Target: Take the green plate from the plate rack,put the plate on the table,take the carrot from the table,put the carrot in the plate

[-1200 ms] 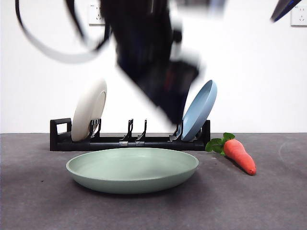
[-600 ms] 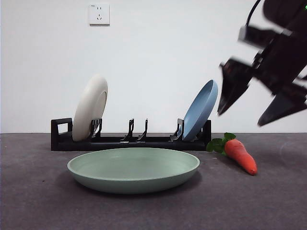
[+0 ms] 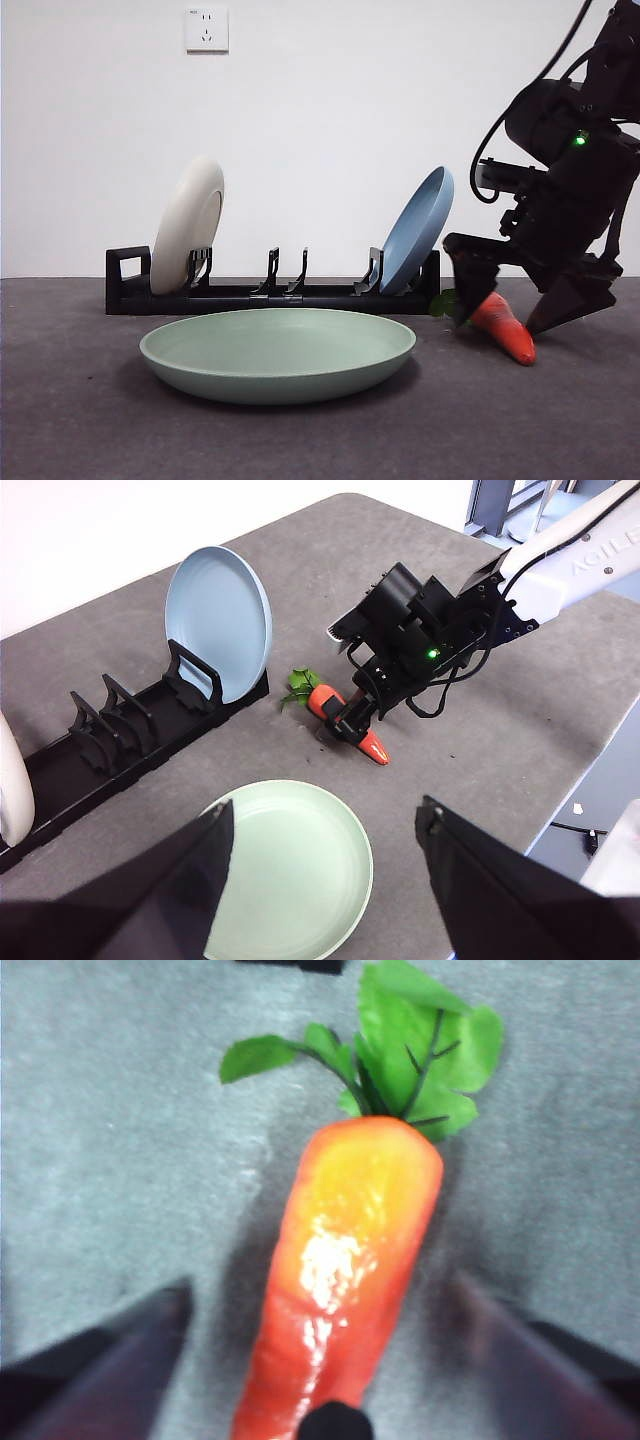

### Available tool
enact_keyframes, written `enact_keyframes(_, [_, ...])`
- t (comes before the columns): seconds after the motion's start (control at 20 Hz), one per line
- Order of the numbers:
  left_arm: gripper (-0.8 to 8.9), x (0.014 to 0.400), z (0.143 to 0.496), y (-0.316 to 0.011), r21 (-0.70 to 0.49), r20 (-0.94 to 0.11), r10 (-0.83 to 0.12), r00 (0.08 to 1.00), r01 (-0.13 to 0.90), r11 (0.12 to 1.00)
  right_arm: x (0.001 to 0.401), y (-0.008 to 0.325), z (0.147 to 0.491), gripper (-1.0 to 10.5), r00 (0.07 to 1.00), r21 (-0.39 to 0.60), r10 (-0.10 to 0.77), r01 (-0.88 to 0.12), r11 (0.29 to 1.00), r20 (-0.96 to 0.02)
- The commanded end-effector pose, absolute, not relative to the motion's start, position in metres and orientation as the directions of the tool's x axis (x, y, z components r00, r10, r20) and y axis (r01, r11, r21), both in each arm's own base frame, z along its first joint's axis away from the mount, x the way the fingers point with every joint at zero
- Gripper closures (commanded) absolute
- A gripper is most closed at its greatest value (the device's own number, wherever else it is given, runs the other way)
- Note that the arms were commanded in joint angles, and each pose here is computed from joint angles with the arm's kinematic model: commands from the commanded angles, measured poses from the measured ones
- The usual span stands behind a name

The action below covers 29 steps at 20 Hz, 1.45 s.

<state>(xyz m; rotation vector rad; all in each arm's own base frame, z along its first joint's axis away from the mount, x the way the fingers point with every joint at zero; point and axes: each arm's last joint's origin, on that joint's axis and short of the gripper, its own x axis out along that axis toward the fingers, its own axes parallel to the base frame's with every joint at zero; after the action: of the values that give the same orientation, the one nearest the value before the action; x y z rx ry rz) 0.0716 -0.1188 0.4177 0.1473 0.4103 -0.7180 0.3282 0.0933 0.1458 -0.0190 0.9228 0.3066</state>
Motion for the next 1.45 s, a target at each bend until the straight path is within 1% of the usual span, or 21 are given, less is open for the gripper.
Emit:
enact_keyframes(0.05, [4.98,0.071,0.417,-0.119,-0.015,-0.412,-0.608,0.679,0.662,0.750,0.329,0.094,0.142,8.3,0.555,0.123,0.254,-0.262,0.957,-0.792])
enact_keyframes(0.15, [4.98,0.071,0.417,-0.119,-0.014,-0.411,-0.606,0.681,0.660,0.751,0.329,0.094,0.142,9.6,0.554,0.125,0.255,-0.262,0.957,-0.792])
enact_keyframes(0.3, [4.98,0.071,0.417,-0.119,-0.013,-0.411,-0.606,0.681,0.660,0.751,0.327,0.094,0.147,9.6,0.559,0.125,0.256,-0.263,0.957,-0.789])
enact_keyframes(0.4, [4.98,0.071,0.417,-0.119,-0.013,-0.412,-0.606,0.681,0.661,0.751,0.323,0.093,0.159,9.6,0.567,0.126,0.260,-0.265,0.956,-0.781])
enact_keyframes(0.5, [4.98,0.071,0.417,-0.119,-0.013,-0.412,-0.606,0.681,0.660,0.751,0.313,0.096,0.179,9.6,0.581,0.128,0.276,-0.282,0.951,-0.766])
enact_keyframes(0.6, [4.98,0.071,0.417,-0.119,-0.013,-0.412,-0.606,0.681,0.660,0.751,0.299,0.107,0.202,9.6,0.603,0.132,0.320,-0.335,0.933,-0.730])
enact_keyframes(0.7, [4.99,0.072,0.417,-0.119,-0.013,-0.413,-0.606,0.680,0.661,0.751,0.284,0.128,0.220,9.6,0.615,0.138,0.385,-0.410,0.902,-0.688])
enact_keyframes(0.8, [4.99,0.072,0.417,-0.120,-0.012,-0.414,-0.605,0.680,0.661,0.751,0.270,0.154,0.225,9.6,0.597,0.148,0.451,-0.486,0.861,-0.664])
enact_keyframes(0.95, [4.99,0.072,0.417,-0.120,-0.012,-0.417,-0.605,0.679,0.661,0.750,0.259,0.191,0.214,9.6,0.548,0.174,0.516,-0.557,0.812,-0.658])
enact_keyframes(1.1, [4.99,0.071,0.415,-0.119,-0.010,-0.429,-0.603,0.673,0.664,0.748,0.255,0.222,0.189,9.6,0.503,0.188,0.556,-0.607,0.772,-0.661])
enact_keyframes(1.2, [4.99,0.071,0.414,-0.119,-0.009,-0.442,-0.597,0.669,0.662,0.749,0.255,0.236,0.170,9.6,0.479,0.189,0.563,-0.625,0.758,-0.674])
enact_keyframes(1.3, [4.99,0.071,0.413,-0.118,-0.007,-0.451,-0.593,0.667,0.661,0.750,0.256,0.243,0.153,9.6,0.469,0.175,0.546,-0.626,0.760,-0.694])
enact_keyframes(1.45, [4.99,0.071,0.413,-0.118,-0.005,-0.457,-0.590,0.666,0.661,0.750,0.256,0.247,0.140,9.6,0.457,0.168,0.533,-0.626,0.762,-0.712])
